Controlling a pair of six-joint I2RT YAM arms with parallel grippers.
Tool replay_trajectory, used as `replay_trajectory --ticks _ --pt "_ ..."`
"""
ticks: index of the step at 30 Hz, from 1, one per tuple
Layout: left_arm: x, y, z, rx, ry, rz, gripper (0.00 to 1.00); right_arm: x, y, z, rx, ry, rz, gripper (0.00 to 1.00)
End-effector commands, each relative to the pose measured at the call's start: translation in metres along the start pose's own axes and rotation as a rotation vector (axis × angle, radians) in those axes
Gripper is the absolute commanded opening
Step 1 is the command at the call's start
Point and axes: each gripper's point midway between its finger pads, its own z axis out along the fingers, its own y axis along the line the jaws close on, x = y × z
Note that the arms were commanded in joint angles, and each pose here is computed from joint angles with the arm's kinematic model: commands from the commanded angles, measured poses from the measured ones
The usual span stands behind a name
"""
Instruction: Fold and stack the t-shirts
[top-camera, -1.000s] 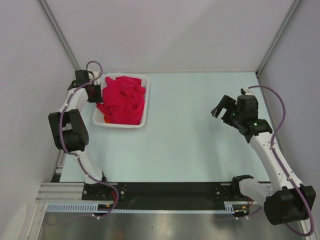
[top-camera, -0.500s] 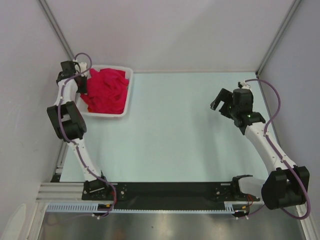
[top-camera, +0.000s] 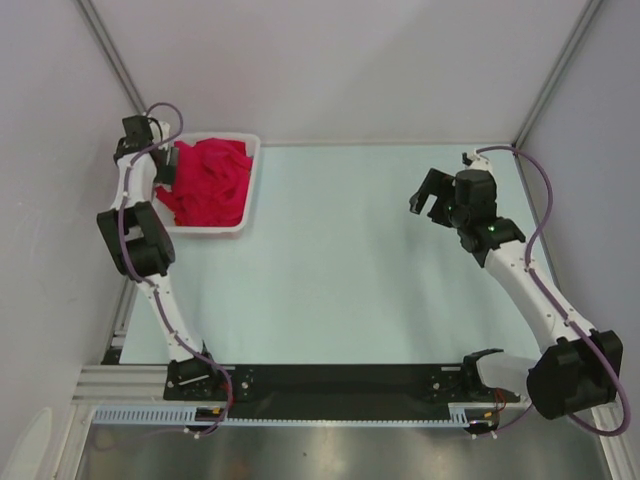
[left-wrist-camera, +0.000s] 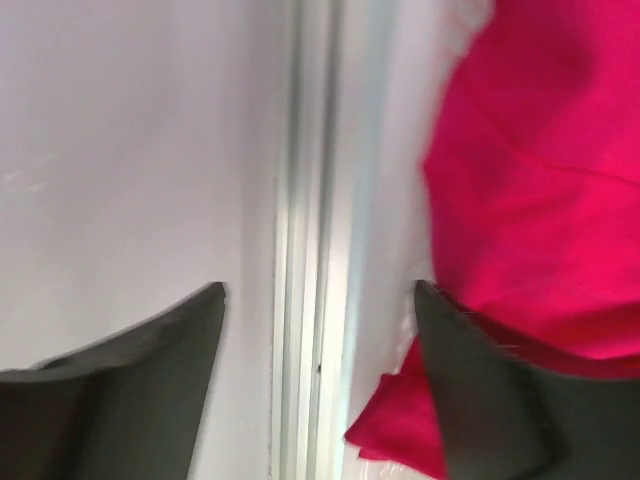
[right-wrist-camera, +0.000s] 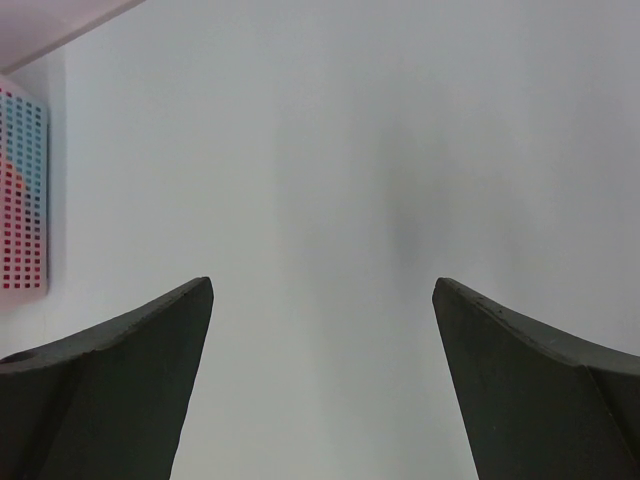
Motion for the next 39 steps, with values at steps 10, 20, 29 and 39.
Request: replay_trajectory --ticks 10,20,29,39 --pt "-0.116 -0.023 -0.194 0.161 -0.465 -0.536 0.98 -0.034 0.051 -0.041 -0.176 -0.165 -0.036 1.00" --pt "-0.076 -0.105 -0.257 0.415 -0.505 -0.574 1.00 -0.050 0.074 -0.061 -0.280 -0.215 0.027 1.00" --pt "-0.061 -0.187 -0.238 0.423 -0.440 -0.266 0.96 -0.036 0.076 -0.050 -0.314 -0.200 0.024 1.00" --pt "-0.076 -0.235 -0.144 0.362 -0.199 -0.197 0.66 -0.035 0.064 -0.040 -0.253 -0.209 -0.012 1.00"
